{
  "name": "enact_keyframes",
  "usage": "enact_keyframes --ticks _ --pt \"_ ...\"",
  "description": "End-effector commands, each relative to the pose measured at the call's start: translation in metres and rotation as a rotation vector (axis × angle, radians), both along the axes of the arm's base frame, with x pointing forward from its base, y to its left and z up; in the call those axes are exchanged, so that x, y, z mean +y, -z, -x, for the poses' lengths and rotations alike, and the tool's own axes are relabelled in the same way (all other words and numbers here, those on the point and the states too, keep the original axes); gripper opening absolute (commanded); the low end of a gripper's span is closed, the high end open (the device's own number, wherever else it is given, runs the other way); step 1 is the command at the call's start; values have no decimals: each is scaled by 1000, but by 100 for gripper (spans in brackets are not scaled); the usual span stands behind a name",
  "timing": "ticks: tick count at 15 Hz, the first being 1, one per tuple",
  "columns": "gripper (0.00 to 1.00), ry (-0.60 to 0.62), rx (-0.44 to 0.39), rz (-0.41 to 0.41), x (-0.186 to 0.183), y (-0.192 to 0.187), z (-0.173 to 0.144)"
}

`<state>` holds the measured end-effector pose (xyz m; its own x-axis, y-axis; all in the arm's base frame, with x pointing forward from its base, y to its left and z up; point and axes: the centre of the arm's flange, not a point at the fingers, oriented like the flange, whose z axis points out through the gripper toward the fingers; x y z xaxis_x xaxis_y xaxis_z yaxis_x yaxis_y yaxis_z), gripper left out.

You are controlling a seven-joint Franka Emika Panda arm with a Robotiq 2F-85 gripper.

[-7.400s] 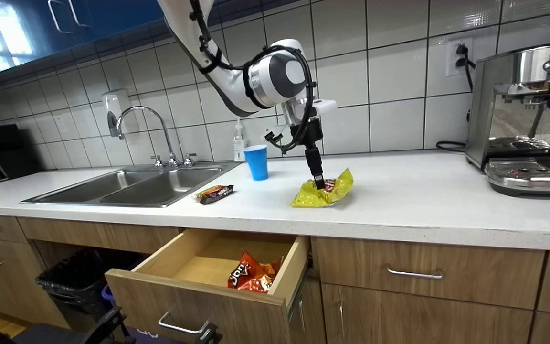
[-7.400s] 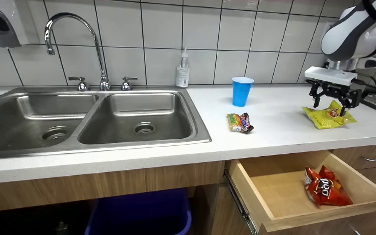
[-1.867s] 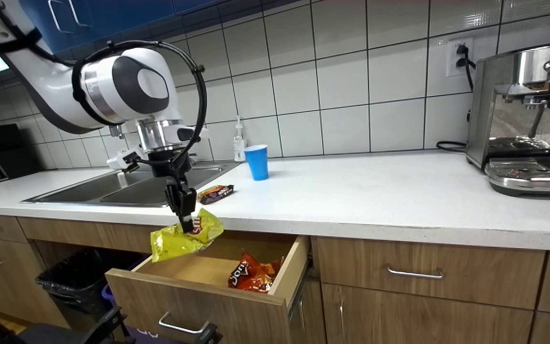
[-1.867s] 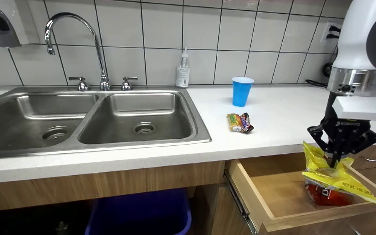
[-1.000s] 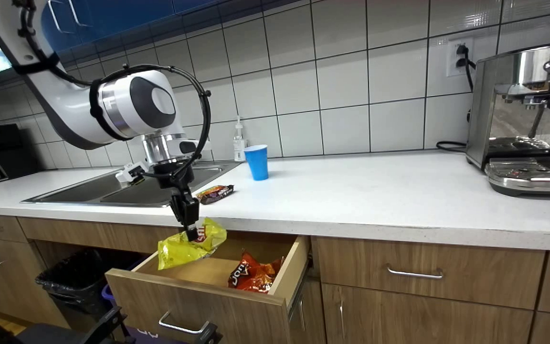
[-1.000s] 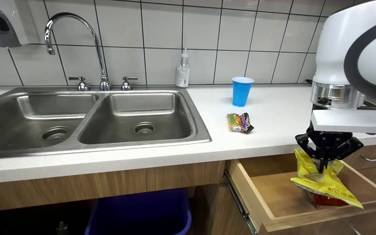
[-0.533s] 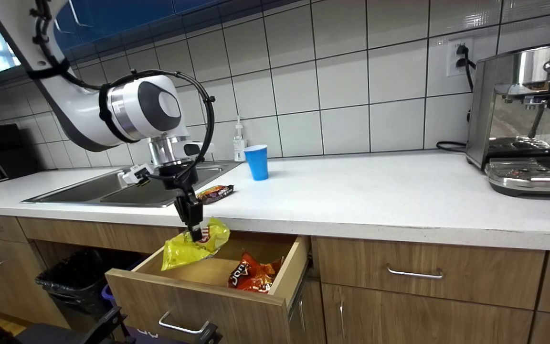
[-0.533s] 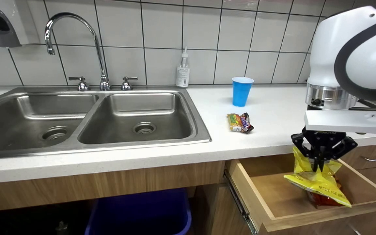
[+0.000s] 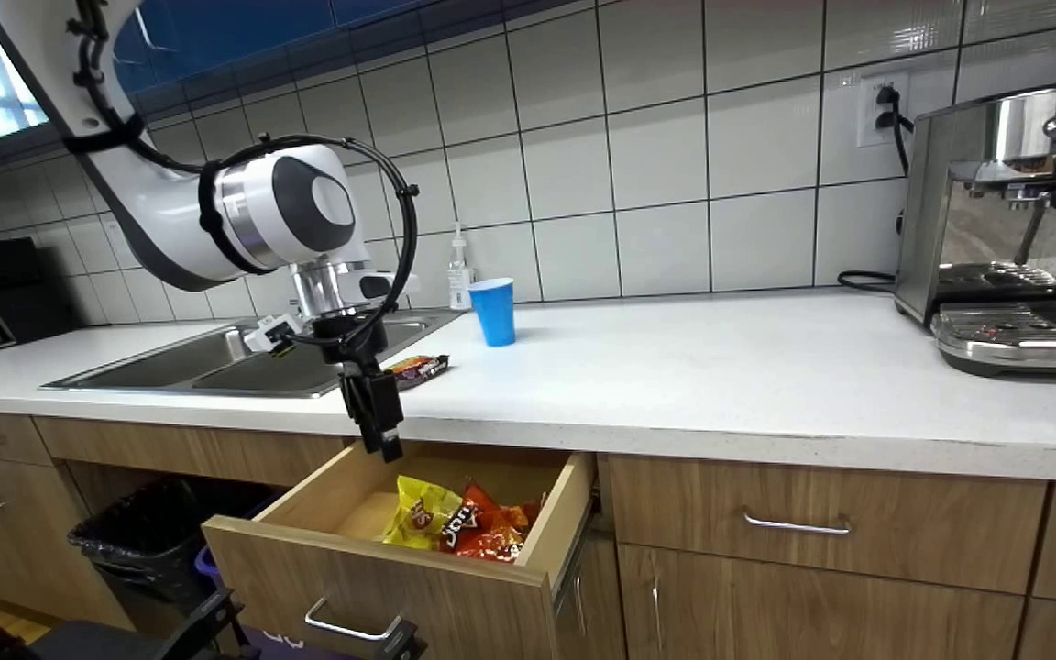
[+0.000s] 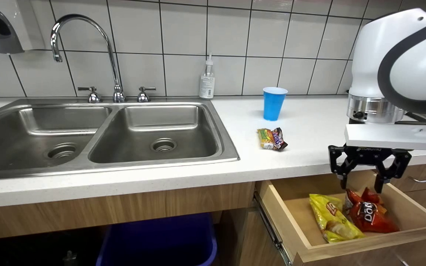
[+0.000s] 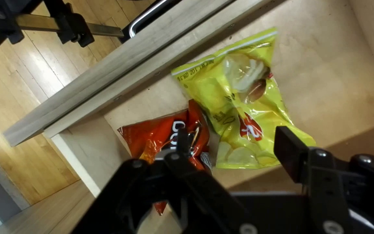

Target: Put the red and yellow packets in the open drawer, then close the drawer

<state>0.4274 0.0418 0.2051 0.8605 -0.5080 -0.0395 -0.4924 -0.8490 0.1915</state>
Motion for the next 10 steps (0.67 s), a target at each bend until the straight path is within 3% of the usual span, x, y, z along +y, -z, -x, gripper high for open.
enact_keyframes --ticks 1,10 --pt "99 2 1 3 -4 -10 4" --pt "100 -50 58 -4 -24 -16 29"
